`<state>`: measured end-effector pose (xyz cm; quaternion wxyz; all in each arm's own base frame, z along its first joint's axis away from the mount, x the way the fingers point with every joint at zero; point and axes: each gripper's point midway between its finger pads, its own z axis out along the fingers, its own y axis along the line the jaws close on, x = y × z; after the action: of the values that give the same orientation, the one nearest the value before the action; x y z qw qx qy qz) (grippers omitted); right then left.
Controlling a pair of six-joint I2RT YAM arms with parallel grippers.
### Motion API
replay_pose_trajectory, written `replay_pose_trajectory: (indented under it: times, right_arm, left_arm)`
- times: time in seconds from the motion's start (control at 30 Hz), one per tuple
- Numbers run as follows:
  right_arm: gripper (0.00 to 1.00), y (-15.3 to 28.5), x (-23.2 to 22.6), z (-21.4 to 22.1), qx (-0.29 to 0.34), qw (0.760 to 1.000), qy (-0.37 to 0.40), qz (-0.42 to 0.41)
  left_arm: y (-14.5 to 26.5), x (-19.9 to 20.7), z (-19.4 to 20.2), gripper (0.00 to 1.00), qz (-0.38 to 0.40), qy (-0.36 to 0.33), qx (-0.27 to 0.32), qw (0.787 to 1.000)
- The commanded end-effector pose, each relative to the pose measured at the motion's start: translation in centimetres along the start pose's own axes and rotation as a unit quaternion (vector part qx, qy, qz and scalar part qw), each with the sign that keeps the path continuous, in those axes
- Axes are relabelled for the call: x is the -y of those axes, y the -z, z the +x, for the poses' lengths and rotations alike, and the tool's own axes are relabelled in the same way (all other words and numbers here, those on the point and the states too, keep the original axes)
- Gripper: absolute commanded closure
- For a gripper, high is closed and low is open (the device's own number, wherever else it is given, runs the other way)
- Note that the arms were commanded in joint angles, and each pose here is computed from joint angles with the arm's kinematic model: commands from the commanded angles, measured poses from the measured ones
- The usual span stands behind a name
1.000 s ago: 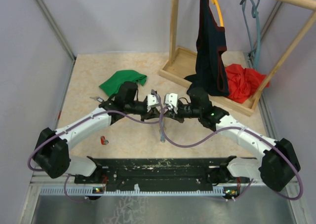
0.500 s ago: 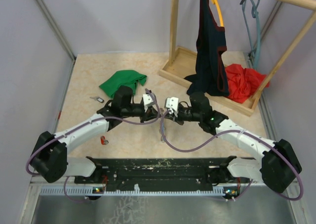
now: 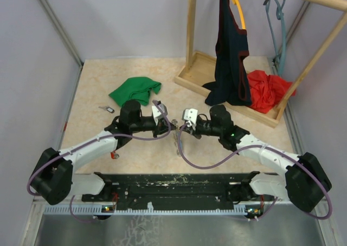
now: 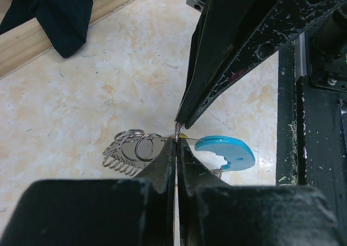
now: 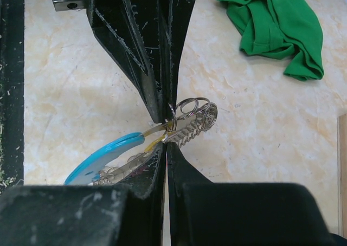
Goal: Put the keys on the keyring
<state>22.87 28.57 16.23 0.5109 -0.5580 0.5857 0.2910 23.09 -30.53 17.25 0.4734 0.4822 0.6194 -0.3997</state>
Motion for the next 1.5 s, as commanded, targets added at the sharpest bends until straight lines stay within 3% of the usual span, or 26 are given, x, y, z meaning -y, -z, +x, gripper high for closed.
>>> replay_pose_trajectory:
  times: [0.0,0.27,0.43,0.53,0.63,0.8,1.0,1.47]
  right_arm:
    - [0.96,0.3,0.2,-2.6,0.047,0.999,0.016,0.01]
    - [0.86,0.4,0.0,-3.0,0.056,0.998,0.021,0.004]
    - [0.85,0.3,0.2,-3.2,0.059,0.998,0.024,0.004]
    - [0.89,0.3,0.1,-3.4,0.059,0.998,0.024,0.001]
    - [1.0,0.3,0.0,-3.6,0.06,0.998,0.025,-0.003]
    - [1.0,0.5,0.6,-3.6,0.046,0.998,0.034,0.005]
    - [1.0,0.7,1.5,-4.4,0.031,0.998,0.044,0.014]
    - [1.0,0.9,1.8,-5.9,0.017,0.998,0.06,-0.005]
  left_arm:
    - [0.1,0.4,-2.4,1.0,0.015,-0.028,0.042,0.999]
    - [0.0,0.6,-2.2,1.0,0.027,-0.033,0.042,0.998]
    - [0.0,0.8,-2.2,1.0,0.033,-0.035,0.042,0.998]
    - [0.0,0.8,-2.3,1.0,0.031,-0.035,0.045,0.998]
    - [0.0,0.7,-2.3,1.0,0.029,-0.034,0.046,0.998]
    - [-0.1,0.5,-2.1,1.0,0.023,-0.026,0.049,0.998]
    - [0.2,0.1,-1.5,0.84,0.007,-0.022,0.046,0.999]
    - [0.8,-0.1,-1.6,0.65,0.011,-0.033,0.043,0.998]
